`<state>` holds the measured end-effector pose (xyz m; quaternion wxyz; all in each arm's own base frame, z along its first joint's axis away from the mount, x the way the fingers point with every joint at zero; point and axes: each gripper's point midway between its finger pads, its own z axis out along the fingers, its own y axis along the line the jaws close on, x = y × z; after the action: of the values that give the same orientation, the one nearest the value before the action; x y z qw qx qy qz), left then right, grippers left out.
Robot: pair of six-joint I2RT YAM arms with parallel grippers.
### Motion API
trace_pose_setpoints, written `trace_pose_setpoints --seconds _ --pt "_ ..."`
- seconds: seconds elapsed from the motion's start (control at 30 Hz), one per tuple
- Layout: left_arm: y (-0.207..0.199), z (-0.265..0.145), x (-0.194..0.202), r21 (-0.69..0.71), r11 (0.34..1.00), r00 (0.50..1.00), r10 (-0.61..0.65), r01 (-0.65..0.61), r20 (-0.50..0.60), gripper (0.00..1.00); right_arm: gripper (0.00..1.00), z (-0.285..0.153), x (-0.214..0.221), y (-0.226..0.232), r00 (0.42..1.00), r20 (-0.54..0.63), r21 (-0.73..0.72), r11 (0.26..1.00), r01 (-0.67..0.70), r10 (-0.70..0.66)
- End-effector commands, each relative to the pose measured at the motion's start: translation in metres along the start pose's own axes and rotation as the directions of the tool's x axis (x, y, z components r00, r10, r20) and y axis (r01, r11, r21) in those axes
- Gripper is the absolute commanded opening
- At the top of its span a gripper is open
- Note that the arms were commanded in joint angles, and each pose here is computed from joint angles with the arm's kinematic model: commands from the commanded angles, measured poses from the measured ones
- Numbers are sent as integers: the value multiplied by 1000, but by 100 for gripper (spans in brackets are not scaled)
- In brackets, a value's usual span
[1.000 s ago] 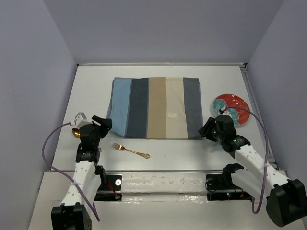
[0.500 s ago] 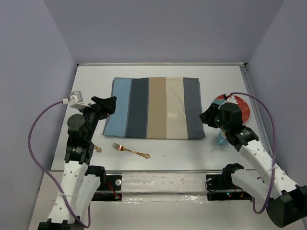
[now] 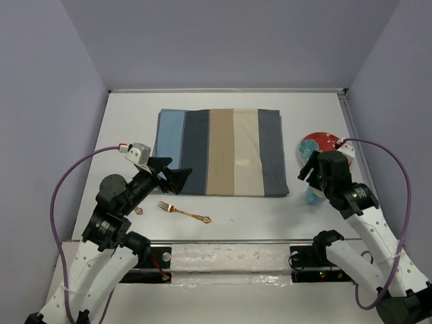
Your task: Set the dinner table for one person
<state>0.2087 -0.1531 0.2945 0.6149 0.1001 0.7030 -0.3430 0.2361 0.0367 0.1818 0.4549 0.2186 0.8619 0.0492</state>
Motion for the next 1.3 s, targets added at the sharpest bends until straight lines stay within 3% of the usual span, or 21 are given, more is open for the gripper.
trace_pose_setpoints --seconds 0.0,0.2,0.43,0.6,0.93,1.27 --pt "-18 -13 1 78 994 997 78 -80 24 99 73 -5 -5 -32 1000 13 196 980 -25 23" --pt "-41 -25 1 156 983 995 88 -94 41 99 72 22 4 -33 998 -67 309 951 14 7" --pt "-49 -38 -7 176 980 993 84 -97 83 99 59 44 18 -31 994 -111 349 937 24 16" --pt "-53 -42 -7 193 976 993 80 -96 89 99 43 47 23 -33 992 -119 362 932 15 30" --pt "-56 -46 -10 205 974 992 74 -94 103 99 36 50 30 -43 990 -138 405 913 39 19" --pt "-55 -45 -8 199 976 993 74 -92 95 99 23 57 24 -44 989 -146 433 899 68 -4"
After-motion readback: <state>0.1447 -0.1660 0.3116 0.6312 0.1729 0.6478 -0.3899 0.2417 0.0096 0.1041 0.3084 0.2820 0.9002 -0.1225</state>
